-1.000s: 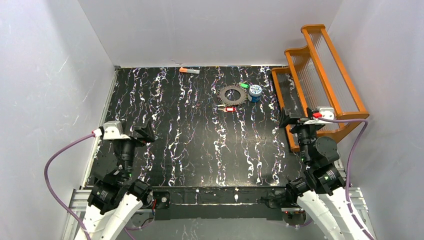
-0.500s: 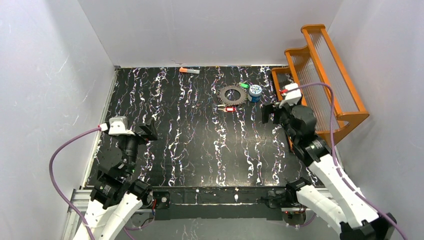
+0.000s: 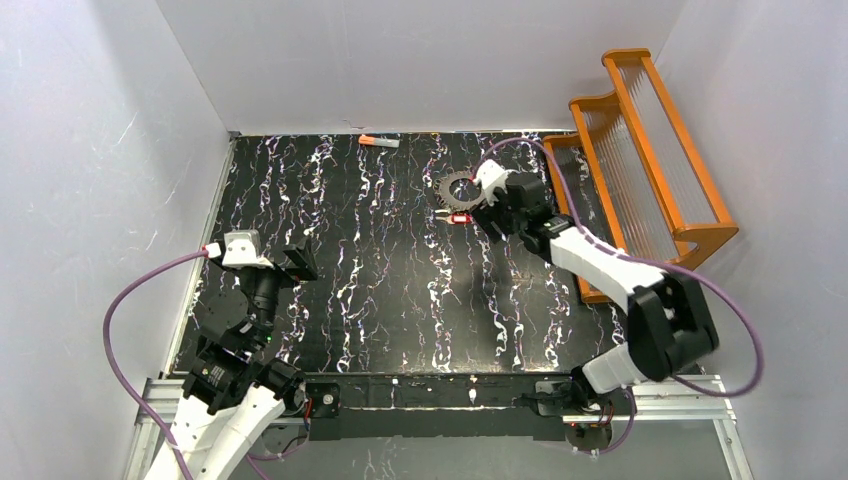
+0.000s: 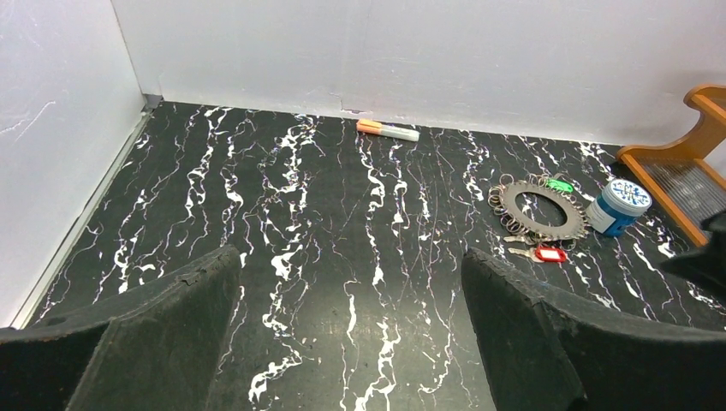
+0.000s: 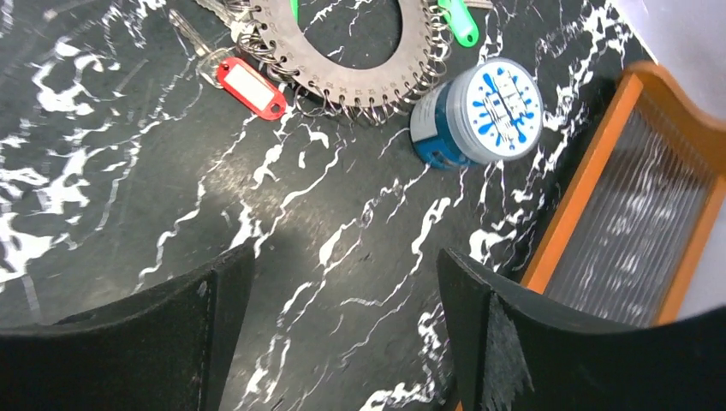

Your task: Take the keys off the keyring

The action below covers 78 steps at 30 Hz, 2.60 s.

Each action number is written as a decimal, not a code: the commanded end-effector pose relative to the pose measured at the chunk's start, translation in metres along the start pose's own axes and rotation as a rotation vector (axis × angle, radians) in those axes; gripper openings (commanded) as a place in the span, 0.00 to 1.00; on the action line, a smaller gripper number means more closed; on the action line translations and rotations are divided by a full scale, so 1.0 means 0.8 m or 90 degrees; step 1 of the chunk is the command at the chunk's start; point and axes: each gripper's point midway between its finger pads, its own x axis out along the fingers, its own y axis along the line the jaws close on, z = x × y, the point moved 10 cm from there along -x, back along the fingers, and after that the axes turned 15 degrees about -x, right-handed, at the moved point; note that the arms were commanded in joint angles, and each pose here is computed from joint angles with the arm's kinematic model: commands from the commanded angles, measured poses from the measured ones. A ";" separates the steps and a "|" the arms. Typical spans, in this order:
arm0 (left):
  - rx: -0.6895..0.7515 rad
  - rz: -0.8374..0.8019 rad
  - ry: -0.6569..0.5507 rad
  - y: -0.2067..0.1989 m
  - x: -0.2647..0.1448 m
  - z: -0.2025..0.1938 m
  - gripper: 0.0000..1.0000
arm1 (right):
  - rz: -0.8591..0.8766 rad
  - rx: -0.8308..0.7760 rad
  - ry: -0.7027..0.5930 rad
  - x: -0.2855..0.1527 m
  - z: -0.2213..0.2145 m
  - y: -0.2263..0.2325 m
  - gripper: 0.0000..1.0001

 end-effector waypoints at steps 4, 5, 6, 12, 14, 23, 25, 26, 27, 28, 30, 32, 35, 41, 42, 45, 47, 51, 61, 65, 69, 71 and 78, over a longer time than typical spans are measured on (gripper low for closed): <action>0.002 -0.009 -0.015 0.001 -0.003 0.003 0.98 | 0.006 -0.219 -0.008 0.064 0.035 -0.022 0.80; 0.001 -0.008 -0.018 0.002 -0.004 0.003 0.98 | 0.016 -0.242 0.001 0.076 0.033 -0.018 0.79; 0.001 -0.008 -0.019 0.002 -0.004 0.004 0.98 | 0.022 -0.253 0.004 0.084 0.035 -0.017 0.78; -0.001 -0.021 -0.022 0.001 -0.006 0.004 0.98 | 0.032 -0.345 0.046 0.131 0.032 -0.001 0.68; -0.001 -0.023 -0.022 0.001 -0.006 0.004 0.98 | 0.042 -0.367 0.054 0.145 0.028 0.002 0.63; -0.002 -0.027 -0.025 0.001 -0.007 0.004 0.98 | 0.077 -0.411 0.056 0.186 0.033 0.017 0.52; -0.003 -0.030 -0.026 0.000 -0.007 0.005 0.98 | 0.077 -0.417 0.061 0.194 0.032 0.018 0.51; -0.002 -0.030 -0.026 0.000 -0.007 0.004 0.98 | 0.078 -0.419 0.062 0.198 0.032 0.018 0.51; -0.003 -0.030 -0.027 0.001 -0.007 0.005 0.98 | 0.079 -0.419 0.060 0.200 0.033 0.019 0.51; -0.002 -0.030 -0.026 0.001 -0.008 0.004 0.98 | 0.084 -0.421 0.058 0.205 0.032 0.021 0.51; -0.002 -0.031 -0.024 0.000 -0.007 0.004 0.98 | 0.088 -0.424 0.057 0.211 0.032 0.023 0.51; -0.002 -0.031 -0.025 0.000 -0.007 0.004 0.98 | 0.093 -0.427 0.057 0.219 0.031 0.025 0.51; 0.000 -0.030 -0.023 0.000 -0.006 0.003 0.98 | 0.118 -0.429 0.071 0.228 0.023 0.032 0.50; 0.001 -0.032 -0.021 0.000 -0.006 0.003 0.98 | 0.111 -0.452 0.077 0.245 0.009 0.045 0.39; 0.001 -0.032 -0.021 0.000 -0.006 0.003 0.98 | 0.114 -0.453 0.076 0.248 0.008 0.048 0.37; 0.003 -0.031 -0.019 0.000 -0.005 0.002 0.98 | 0.117 -0.459 0.070 0.249 0.011 0.057 0.25; 0.003 -0.031 -0.017 -0.001 -0.004 0.002 0.98 | 0.107 -0.470 0.058 0.244 0.017 0.064 0.16; 0.004 -0.029 -0.018 0.000 -0.004 0.002 0.98 | 0.081 -0.479 0.038 0.220 0.038 0.067 0.03; 0.008 -0.017 -0.016 0.002 -0.002 0.001 0.98 | 0.083 -0.451 0.018 0.141 0.050 0.091 0.01; 0.010 -0.015 -0.014 0.002 -0.001 0.000 0.98 | 0.091 -0.450 0.033 0.109 0.040 0.117 0.01; 0.012 -0.013 -0.008 0.001 0.001 -0.002 0.98 | 0.096 -0.413 0.007 0.072 0.043 0.138 0.01; 0.015 -0.015 0.000 0.000 0.004 -0.004 0.98 | 0.105 -0.399 -0.006 0.052 0.044 0.152 0.01; 0.023 -0.031 0.031 -0.005 0.012 -0.013 0.98 | 0.140 -0.412 0.029 0.003 0.016 0.204 0.06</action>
